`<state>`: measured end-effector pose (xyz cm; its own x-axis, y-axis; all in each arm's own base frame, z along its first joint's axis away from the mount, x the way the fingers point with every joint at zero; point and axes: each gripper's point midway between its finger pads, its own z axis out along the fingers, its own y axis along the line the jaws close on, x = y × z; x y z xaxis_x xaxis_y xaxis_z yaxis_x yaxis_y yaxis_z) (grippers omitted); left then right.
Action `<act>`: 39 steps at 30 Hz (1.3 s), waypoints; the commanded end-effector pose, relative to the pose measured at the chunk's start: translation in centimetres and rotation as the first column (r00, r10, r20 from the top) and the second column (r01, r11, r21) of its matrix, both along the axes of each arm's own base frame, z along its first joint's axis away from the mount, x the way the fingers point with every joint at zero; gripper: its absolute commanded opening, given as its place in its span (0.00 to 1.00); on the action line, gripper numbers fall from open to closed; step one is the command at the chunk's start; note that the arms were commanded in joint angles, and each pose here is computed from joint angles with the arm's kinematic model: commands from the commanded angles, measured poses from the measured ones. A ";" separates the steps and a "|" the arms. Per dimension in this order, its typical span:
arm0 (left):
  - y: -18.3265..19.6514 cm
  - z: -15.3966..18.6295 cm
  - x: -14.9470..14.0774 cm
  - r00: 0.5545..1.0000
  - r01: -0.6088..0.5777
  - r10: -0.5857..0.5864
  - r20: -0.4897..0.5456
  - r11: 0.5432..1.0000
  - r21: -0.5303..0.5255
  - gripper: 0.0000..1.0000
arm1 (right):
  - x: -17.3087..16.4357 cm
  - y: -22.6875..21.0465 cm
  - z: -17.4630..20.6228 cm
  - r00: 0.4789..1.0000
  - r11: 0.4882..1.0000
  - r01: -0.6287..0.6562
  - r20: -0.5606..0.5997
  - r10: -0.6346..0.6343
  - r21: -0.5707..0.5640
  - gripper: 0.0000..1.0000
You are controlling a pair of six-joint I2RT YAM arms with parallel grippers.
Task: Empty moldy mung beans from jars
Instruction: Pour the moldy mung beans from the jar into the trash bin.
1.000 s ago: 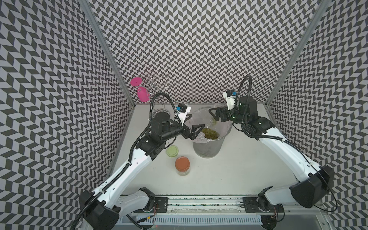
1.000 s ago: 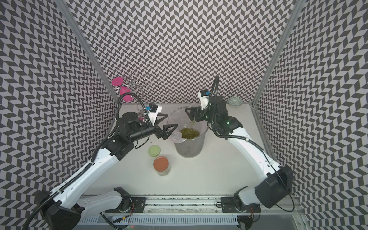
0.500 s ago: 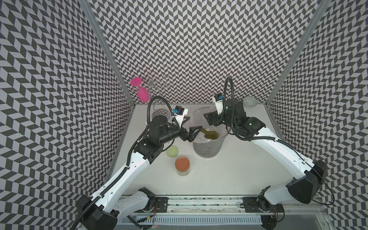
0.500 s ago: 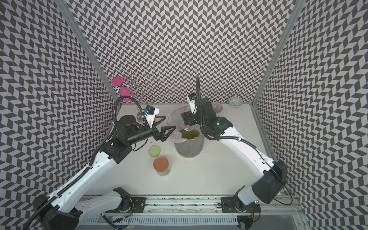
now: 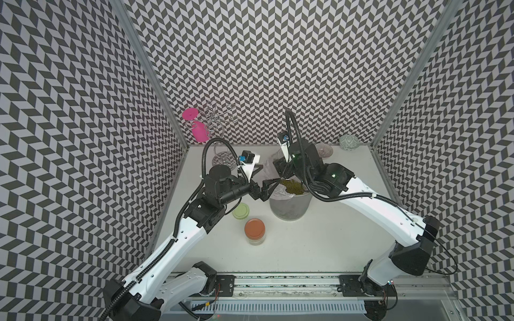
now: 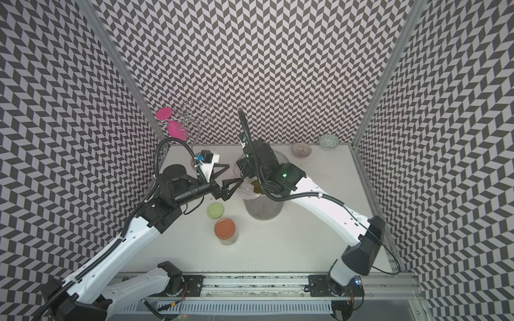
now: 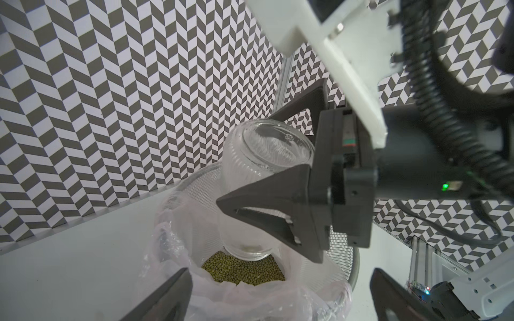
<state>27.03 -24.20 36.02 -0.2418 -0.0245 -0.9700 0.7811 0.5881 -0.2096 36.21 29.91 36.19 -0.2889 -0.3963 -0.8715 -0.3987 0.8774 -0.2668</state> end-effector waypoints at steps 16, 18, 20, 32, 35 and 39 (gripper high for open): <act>1.3 0.6 -0.5 0.998 -0.044 0.045 0.036 0.999 -0.019 1.00 | -0.9 -1.8 5.1 0.944 0.977 0.213 0.252 -0.211 0.019 0.63; 1.3 0.7 -0.6 0.998 -0.042 0.043 0.037 0.999 -0.023 1.00 | -0.8 -1.7 5.2 0.947 0.978 0.209 0.250 -0.203 0.005 0.63; 1.2 0.7 -0.6 0.998 -0.041 0.042 0.036 0.999 -0.027 1.00 | -1.0 -1.8 5.7 0.947 0.979 0.201 0.251 -0.200 0.020 0.63; 1.4 1.0 -0.7 0.998 -0.044 0.045 0.044 0.998 -0.034 1.00 | -1.5 -4.3 11.1 0.984 0.942 0.001 0.166 -0.060 0.336 0.64; 1.1 0.7 -0.4 0.998 -0.041 0.042 0.036 0.999 -0.030 1.00 | -0.5 -3.3 9.1 0.997 0.970 0.015 0.074 -0.034 0.242 0.64; 0.7 0.4 -0.2 0.999 -0.026 0.027 0.028 0.999 -0.034 1.00 | 0.4 -1.7 6.0 0.999 0.987 0.018 -0.035 -0.013 0.161 0.64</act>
<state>26.60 -23.34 36.13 -0.2185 -0.0412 -0.9750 0.7669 0.6105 -0.1977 36.62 26.25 45.91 -0.2211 -0.1810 -0.9583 -0.3256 0.9399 -0.1024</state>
